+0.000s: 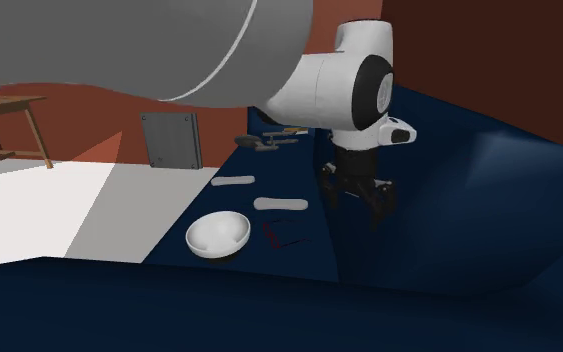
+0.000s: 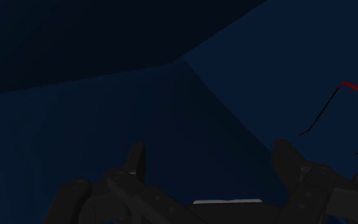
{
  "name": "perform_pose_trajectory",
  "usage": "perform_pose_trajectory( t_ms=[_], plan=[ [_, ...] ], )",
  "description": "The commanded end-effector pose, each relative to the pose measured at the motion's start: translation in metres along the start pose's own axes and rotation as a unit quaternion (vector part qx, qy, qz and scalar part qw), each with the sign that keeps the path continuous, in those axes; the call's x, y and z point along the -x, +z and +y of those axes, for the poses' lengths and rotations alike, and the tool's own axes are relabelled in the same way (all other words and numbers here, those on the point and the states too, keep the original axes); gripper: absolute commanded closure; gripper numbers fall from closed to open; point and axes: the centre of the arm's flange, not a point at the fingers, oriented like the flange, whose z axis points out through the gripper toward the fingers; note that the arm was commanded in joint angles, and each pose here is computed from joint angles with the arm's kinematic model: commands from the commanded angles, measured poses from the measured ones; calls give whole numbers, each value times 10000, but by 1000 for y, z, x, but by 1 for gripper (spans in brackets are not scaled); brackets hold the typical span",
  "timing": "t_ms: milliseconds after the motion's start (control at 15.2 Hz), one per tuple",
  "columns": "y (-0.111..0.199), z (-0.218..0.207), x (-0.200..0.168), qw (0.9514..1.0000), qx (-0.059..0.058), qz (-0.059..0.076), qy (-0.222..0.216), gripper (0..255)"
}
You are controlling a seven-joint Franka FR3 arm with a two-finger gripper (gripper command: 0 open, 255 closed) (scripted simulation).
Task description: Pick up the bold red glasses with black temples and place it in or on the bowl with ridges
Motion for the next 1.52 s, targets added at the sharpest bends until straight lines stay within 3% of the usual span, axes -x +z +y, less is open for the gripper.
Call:
perform_pose_trajectory(
  t_ms=[0,1452],
  plan=[
    [19,-20,-8,10000,-13,-63,47,0],
    [202,-236,-90,9971,5,-533,535,0]
  ],
)
